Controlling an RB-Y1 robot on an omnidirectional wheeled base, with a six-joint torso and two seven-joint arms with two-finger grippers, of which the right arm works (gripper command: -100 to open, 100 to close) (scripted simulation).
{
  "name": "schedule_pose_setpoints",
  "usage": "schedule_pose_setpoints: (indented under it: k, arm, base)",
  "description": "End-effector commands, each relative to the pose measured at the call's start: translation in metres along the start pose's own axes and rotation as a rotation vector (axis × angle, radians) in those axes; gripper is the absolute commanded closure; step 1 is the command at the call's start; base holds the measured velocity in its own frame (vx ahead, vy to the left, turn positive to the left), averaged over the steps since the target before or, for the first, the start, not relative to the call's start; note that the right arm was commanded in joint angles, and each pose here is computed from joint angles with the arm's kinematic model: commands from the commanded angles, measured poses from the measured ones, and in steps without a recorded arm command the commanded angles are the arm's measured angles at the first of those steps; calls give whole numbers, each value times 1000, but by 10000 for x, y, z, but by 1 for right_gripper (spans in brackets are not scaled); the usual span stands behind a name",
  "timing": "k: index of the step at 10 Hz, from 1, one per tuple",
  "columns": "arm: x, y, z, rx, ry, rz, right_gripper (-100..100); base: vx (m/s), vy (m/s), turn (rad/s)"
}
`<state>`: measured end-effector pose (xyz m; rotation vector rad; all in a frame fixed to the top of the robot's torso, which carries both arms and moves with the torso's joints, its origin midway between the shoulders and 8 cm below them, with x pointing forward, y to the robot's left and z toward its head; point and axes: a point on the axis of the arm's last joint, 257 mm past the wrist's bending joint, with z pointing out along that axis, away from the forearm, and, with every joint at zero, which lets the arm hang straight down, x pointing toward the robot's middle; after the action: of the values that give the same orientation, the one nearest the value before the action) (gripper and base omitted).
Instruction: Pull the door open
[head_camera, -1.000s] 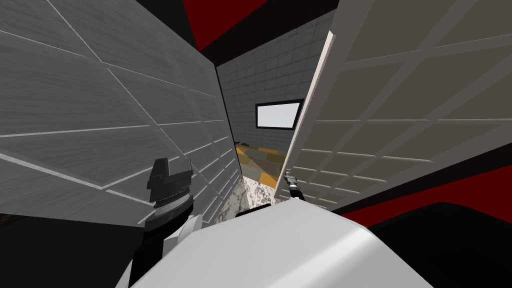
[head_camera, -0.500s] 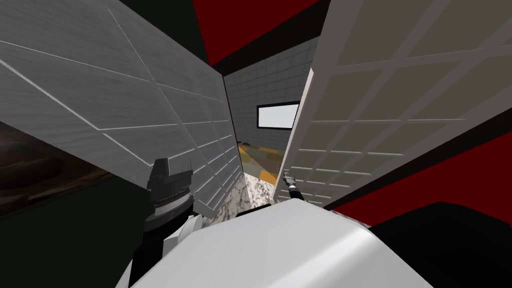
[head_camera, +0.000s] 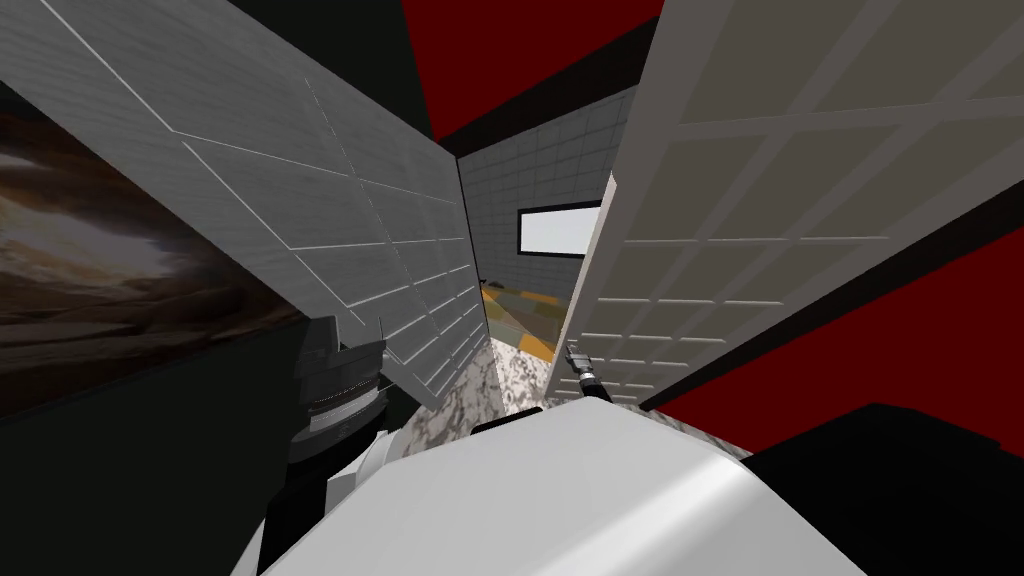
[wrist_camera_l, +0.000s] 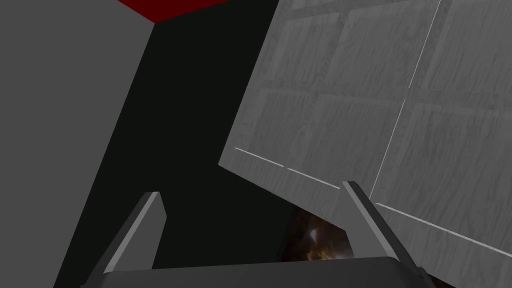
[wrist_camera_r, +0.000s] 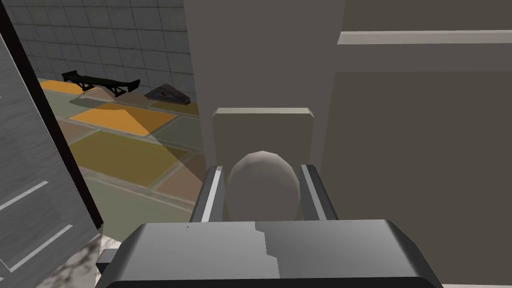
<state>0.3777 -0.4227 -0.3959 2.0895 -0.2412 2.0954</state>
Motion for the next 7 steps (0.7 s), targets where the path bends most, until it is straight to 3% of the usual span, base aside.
schedule_pose_setpoints:
  k: [1, 3, 4, 5, 7]
  arm:
    - [-20, -69, -62, 37, -2, 5, 100]
    - [-19, -107, -106, 66, -3, 7, 100]
    - [-22, -95, -82, 57, -4, 4, 100]
    - [-41, -109, -169, 86, -7, 5, 100]
    - [-33, -112, -231, 113, -4, 4, 100]
  base:
    - [-255, -46, 94]
    - [-254, -26, 73]
    - [-109, 2, 10]
    - [-188, -14, 138]
    - [-247, -32, 118]
